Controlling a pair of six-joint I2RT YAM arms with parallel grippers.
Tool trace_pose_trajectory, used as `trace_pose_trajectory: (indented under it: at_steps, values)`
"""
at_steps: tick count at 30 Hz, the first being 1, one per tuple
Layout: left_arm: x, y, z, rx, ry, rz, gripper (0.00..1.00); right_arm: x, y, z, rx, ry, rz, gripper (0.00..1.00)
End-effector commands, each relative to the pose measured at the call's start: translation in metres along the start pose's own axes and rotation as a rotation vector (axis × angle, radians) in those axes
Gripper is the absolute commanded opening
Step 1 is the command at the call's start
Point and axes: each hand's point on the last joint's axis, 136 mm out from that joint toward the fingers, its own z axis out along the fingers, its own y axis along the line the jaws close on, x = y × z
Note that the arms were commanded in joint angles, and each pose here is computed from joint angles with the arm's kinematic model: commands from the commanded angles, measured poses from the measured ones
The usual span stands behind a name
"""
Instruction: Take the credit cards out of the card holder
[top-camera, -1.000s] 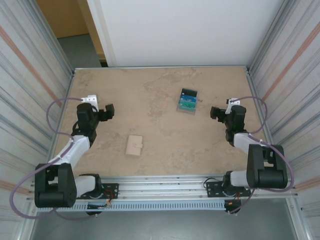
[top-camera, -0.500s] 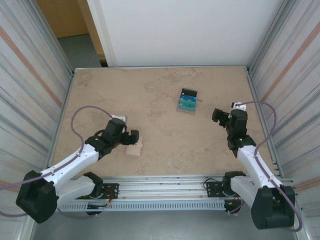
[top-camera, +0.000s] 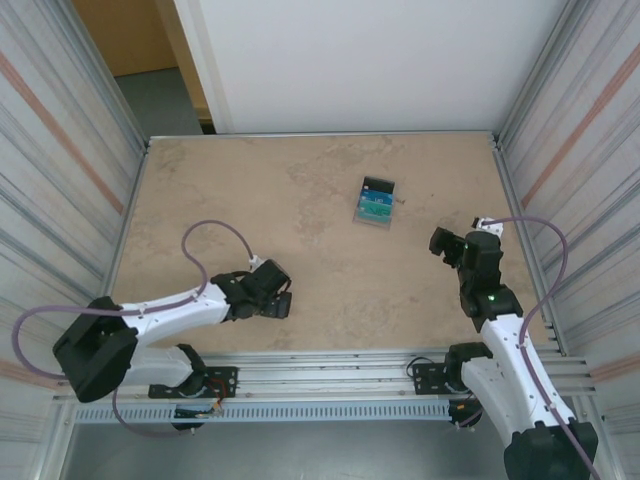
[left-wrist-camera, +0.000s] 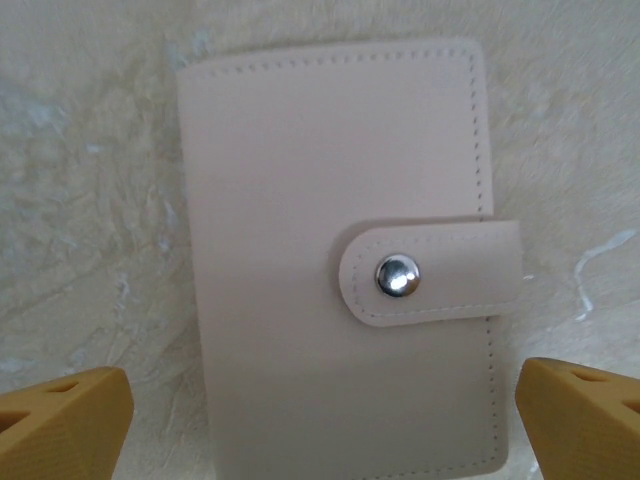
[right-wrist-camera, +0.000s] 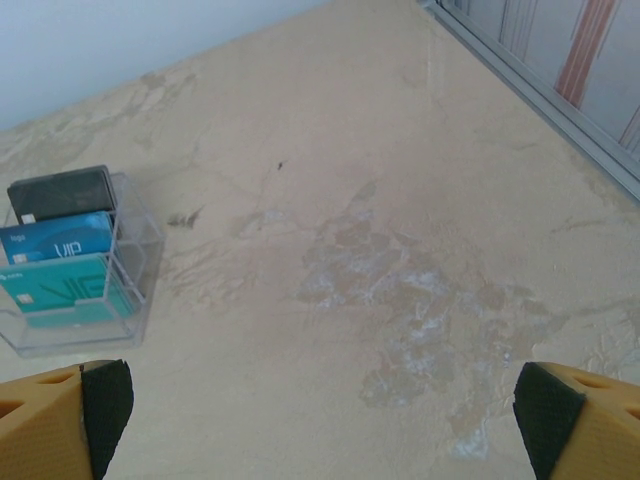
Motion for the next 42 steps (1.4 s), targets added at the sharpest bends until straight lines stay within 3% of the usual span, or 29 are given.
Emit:
trace_pose_trajectory:
  at_steps: [1,16,23,28,33,42]
  values:
    - [-0.012,-0.01,-0.001,-0.006,-0.027,-0.007,0.99,-0.002,-0.003,-0.004,0.019,-0.007,0.02,0.99]
    - [-0.011,-0.009,0.02,-0.1,-0.003,0.016,0.99,0.004,0.015,0.009,-0.01,0.034,-0.002,0.99]
    - [-0.01,-0.008,0.021,-0.102,-0.002,0.014,0.8,0.006,0.031,0.014,-0.018,0.064,-0.01,0.99]
    - [-0.016,-0.011,0.014,-0.066,-0.04,0.017,0.77,0.013,0.047,0.014,-0.05,0.125,0.035,0.99]
    - [-0.033,-0.019,-0.002,0.019,-0.155,0.02,0.76,0.042,0.082,0.01,-0.179,0.312,0.121,0.99]
    - [-0.071,-0.039,-0.035,0.177,-0.396,0.056,0.75,0.081,0.195,-0.02,-0.607,0.546,0.226,1.0]
